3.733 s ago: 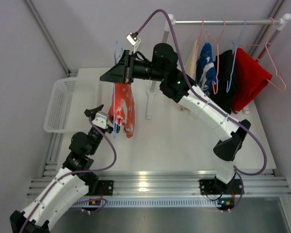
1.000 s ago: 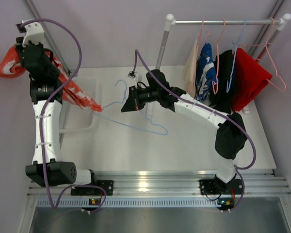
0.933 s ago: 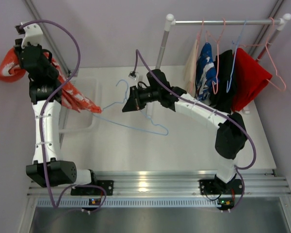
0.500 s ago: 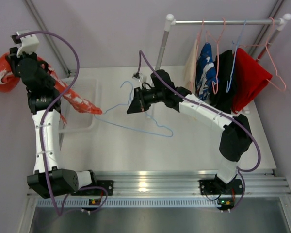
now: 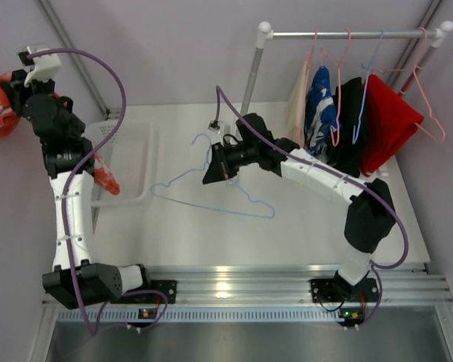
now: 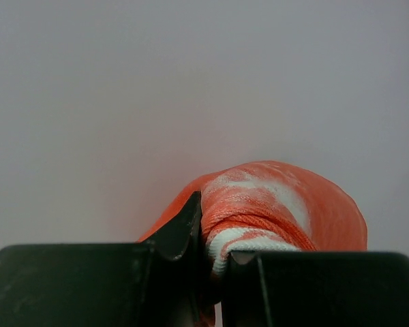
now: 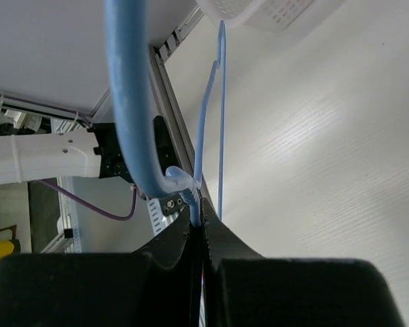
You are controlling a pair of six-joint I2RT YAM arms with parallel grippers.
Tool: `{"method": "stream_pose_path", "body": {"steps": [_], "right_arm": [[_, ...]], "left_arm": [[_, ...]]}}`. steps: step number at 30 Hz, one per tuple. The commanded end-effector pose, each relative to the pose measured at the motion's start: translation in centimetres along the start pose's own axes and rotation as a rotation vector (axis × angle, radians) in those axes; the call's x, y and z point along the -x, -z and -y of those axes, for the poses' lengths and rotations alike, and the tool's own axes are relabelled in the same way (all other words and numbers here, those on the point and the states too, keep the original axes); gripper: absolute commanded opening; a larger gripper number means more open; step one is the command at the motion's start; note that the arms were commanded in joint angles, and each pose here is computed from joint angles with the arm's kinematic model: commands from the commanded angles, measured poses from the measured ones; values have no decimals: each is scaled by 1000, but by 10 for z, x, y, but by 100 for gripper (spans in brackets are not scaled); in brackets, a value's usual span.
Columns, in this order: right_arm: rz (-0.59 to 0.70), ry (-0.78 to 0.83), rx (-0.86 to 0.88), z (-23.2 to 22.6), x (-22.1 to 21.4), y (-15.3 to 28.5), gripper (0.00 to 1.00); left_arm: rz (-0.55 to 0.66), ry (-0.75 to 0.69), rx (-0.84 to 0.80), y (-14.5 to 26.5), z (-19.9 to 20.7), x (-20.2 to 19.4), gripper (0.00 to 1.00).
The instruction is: Remove the trousers from the hanger
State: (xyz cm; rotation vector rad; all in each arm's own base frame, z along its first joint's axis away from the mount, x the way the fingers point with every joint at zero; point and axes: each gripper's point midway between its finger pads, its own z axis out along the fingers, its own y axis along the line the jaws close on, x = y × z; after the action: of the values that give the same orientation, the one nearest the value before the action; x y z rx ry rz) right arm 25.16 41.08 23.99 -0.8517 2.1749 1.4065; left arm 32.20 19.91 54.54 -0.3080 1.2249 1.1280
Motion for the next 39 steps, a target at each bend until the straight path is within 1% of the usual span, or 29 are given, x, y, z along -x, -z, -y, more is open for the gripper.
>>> {"method": "stream_pose_path", "body": {"steps": [1, 7, 9, 13, 14, 15, 17, 19, 20, 21, 24, 25, 26, 27, 28, 29, 31, 32, 33, 34, 35, 36, 37, 39], "right_arm": [[77, 101, 54, -36, 25, 29, 0], [96, 130, 73, -56, 34, 45, 0], [107, 143, 82, -66, 38, 52, 0], [122, 145, 115, -81, 42, 63, 0], [134, 153, 119, -86, 46, 68, 0], [142, 160, 120, -89, 47, 71, 0], [168, 164, 113, -93, 53, 79, 0], [182, 153, 107, -93, 56, 85, 0], [186, 148, 101, -91, 56, 88, 0], [203, 150, 92, -90, 59, 95, 0], [231, 141, 75, -85, 61, 111, 0], [235, 139, 71, -84, 61, 114, 0], [247, 137, 62, -84, 61, 122, 0], [254, 140, 59, -84, 61, 127, 0], [257, 142, 57, -84, 59, 131, 0], [279, 159, 51, -89, 59, 141, 0], [289, 177, 30, -87, 55, 150, 0], [312, 193, 24, -94, 54, 161, 0], [320, 193, 15, -94, 52, 166, 0], [321, 183, 7, -92, 47, 169, 0], [350, 195, -2, -97, 46, 181, 0], [359, 194, -9, -98, 43, 186, 0], [354, 170, -24, -93, 35, 187, 0], [390, 181, -45, -98, 28, 203, 0]], "left_arm": [[140, 41, 78, 6, -27, 29, 0], [84, -43, 25, -1, 14, -15, 0], [64, -45, -1, -3, 29, -28, 0], [-14, -19, -142, -6, 81, -65, 0], [-12, 19, -199, -6, 97, -67, 0], [-35, 22, -240, -6, 113, -78, 0], [-48, 55, -335, -1, 142, -85, 0], [-91, 37, -418, 5, 179, -102, 0], [-104, 28, -432, 6, 190, -106, 0], [-143, -1, -440, 6, 208, -122, 0], [-212, -20, -468, 11, 238, -144, 0], [-257, -37, -488, 16, 255, -162, 0], [-324, -27, -500, 22, 262, -179, 0], [-352, -14, -523, 25, 270, -182, 2], [-404, 10, -540, 32, 279, -195, 9], [-465, -2, -569, 42, 282, -208, 13], [-526, 17, -650, 62, 291, -219, 27], [-547, 49, -680, 70, 292, -216, 44], [-593, 42, -720, 84, 291, -222, 53], [-610, 70, -774, 94, 294, -219, 61], [-615, 104, -794, 99, 289, -209, 89], [-626, 115, -823, 106, 287, -205, 99], [-662, 127, -868, 118, 284, -201, 99], [-671, 162, -878, 123, 269, -184, 99]]}}
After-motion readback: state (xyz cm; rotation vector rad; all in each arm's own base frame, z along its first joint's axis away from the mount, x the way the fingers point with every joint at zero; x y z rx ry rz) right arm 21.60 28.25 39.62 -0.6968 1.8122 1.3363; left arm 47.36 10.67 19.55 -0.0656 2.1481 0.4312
